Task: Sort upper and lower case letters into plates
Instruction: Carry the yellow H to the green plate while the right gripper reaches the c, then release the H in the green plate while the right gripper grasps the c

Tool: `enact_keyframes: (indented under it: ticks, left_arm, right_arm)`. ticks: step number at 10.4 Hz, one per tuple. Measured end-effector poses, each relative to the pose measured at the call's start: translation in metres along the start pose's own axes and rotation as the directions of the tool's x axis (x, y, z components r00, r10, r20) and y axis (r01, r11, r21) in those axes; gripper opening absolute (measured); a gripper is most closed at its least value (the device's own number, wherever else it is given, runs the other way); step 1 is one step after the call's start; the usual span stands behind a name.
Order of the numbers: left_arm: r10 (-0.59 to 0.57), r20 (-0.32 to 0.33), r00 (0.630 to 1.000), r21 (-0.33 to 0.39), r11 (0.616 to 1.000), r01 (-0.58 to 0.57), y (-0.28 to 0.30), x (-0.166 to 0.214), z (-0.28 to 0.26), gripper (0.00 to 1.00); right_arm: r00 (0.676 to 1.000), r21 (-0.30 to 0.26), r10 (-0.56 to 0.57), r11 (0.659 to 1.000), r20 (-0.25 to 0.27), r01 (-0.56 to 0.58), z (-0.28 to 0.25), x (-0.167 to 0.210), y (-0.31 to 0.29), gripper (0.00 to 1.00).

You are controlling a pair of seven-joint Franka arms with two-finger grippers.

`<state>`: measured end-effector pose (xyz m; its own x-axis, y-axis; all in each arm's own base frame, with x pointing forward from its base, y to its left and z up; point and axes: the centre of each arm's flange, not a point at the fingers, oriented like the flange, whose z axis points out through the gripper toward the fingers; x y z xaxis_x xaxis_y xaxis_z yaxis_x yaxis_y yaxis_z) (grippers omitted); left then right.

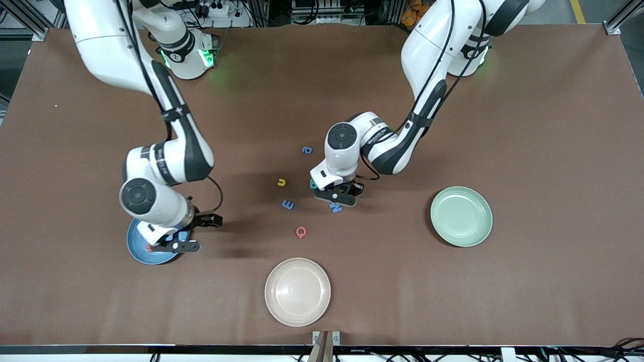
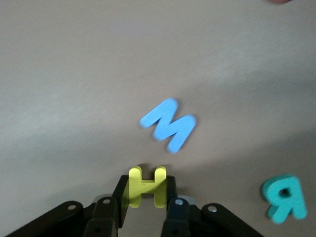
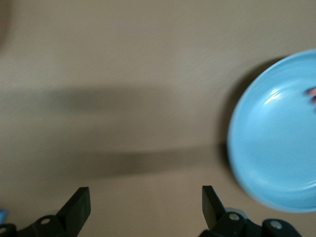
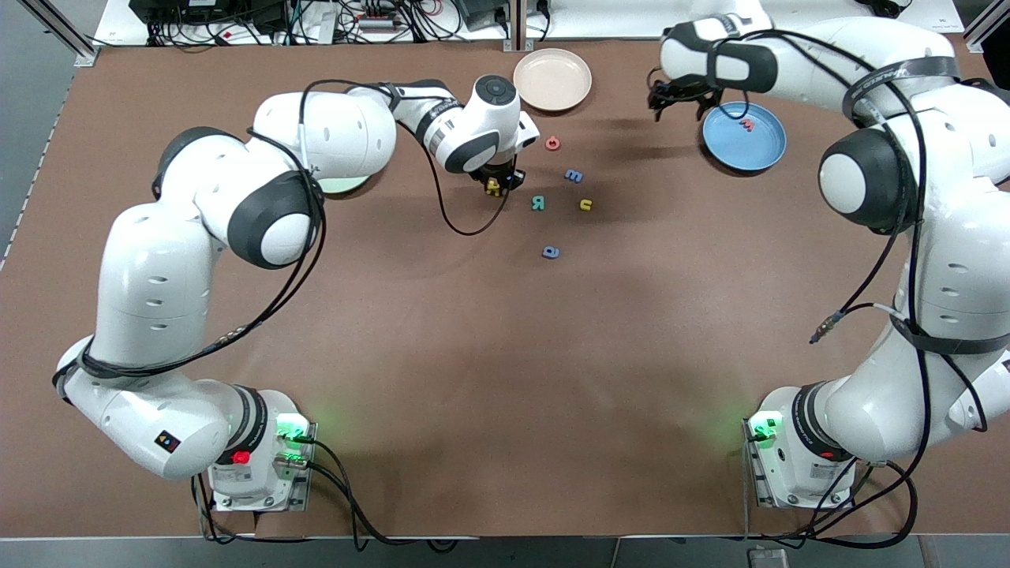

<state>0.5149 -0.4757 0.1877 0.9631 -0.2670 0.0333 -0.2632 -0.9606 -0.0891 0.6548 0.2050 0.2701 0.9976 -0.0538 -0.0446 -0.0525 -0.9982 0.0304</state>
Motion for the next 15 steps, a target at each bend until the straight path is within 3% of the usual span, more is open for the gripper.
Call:
enact_keyframes:
  ticks: [4,8,11,14,15]
  left_arm:
    - [0.007,0.131,0.991,0.105,0.994,-0.021,-0.060,0.010,-0.047,0.33]
    - [0.081,0.215,0.973,0.072,0.993,-0.098,-0.224,0.047,-0.025,0.33]
    - [0.105,0.242,0.965,0.082,0.988,-0.128,-0.310,0.050,-0.010,0.33]
    - [0.104,0.221,0.970,0.089,0.988,-0.126,-0.331,0.040,0.013,0.33]
    - [0.106,0.220,0.970,0.086,0.988,-0.127,-0.331,0.038,0.017,0.41]
  right_arm:
    - [0.996,-0.014,0.084,0.996,-0.002,-0.084,0.036,-0.074,-0.110,1.00]
    - [0.982,0.006,0.188,0.982,-0.011,-0.188,0.046,-0.115,-0.163,1.00]
    - [0.981,0.049,0.191,0.981,-0.039,-0.189,0.082,-0.141,-0.163,1.00]
    - [0.981,0.035,0.194,0.981,-0.030,-0.193,0.095,-0.149,-0.155,1.00]
    - [0.981,0.032,0.194,0.981,-0.028,-0.193,0.097,-0.150,-0.154,1.00]
